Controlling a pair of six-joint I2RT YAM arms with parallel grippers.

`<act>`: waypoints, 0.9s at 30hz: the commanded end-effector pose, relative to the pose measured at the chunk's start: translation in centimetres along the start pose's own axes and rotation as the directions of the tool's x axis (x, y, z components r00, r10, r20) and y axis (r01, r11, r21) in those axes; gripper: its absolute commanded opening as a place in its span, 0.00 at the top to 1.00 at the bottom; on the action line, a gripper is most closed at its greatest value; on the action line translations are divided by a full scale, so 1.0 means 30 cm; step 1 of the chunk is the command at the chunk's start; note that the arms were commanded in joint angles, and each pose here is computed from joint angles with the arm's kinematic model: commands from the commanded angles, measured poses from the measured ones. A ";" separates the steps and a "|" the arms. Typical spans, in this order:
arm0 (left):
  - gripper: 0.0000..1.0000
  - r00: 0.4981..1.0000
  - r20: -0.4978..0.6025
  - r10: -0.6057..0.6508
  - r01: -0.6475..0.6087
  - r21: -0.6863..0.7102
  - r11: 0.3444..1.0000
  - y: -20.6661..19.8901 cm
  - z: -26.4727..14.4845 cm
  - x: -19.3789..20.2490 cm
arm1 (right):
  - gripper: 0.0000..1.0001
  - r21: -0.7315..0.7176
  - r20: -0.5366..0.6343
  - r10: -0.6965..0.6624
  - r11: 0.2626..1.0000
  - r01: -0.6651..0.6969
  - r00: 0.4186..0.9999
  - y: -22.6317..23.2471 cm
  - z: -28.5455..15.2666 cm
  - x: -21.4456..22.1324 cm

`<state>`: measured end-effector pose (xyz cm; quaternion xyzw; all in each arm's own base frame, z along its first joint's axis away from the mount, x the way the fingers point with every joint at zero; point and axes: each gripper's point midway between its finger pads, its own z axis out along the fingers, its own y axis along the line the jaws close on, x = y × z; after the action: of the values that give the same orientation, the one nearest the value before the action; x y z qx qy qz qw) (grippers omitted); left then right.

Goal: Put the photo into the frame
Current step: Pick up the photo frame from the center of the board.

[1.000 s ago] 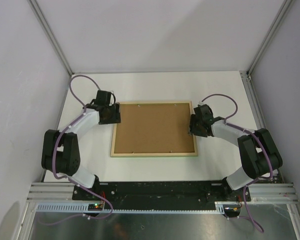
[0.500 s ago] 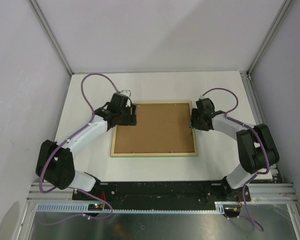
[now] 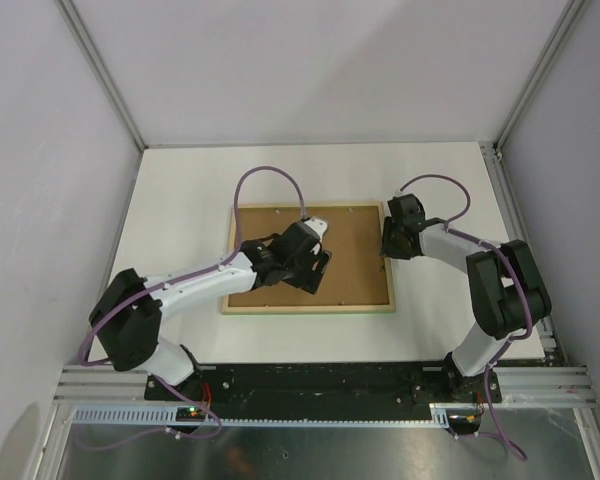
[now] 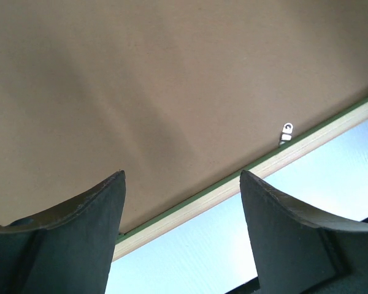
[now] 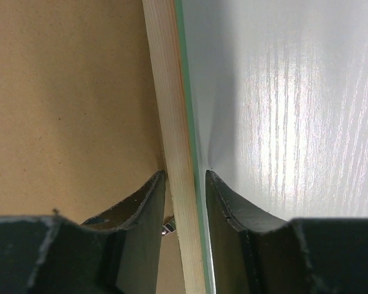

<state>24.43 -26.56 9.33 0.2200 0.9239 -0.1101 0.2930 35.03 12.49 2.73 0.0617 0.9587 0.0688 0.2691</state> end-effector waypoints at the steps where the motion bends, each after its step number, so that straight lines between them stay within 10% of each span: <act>1: 0.21 0.995 0.093 0.045 -0.048 0.029 0.998 -0.052 -0.034 -0.100 | 0.65 0.019 -0.011 -0.014 1.000 0.014 1.000 -0.002 0.009 0.000; 9: 0.16 0.960 0.125 0.250 -0.261 0.080 0.962 -0.192 -0.062 -0.046 | 0.98 0.035 -0.003 -0.004 0.999 0.004 1.000 -0.009 -0.019 -0.019; 27: 0.05 0.647 0.295 0.703 -0.669 -0.223 0.709 -0.493 -0.063 0.080 | 1.00 0.009 -0.007 -0.010 1.000 0.010 1.000 0.067 -0.237 -0.104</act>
<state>12.95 -37.64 9.67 0.5244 0.7373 -0.0480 0.4233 33.38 12.52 6.60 0.0504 0.9703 0.0412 0.2329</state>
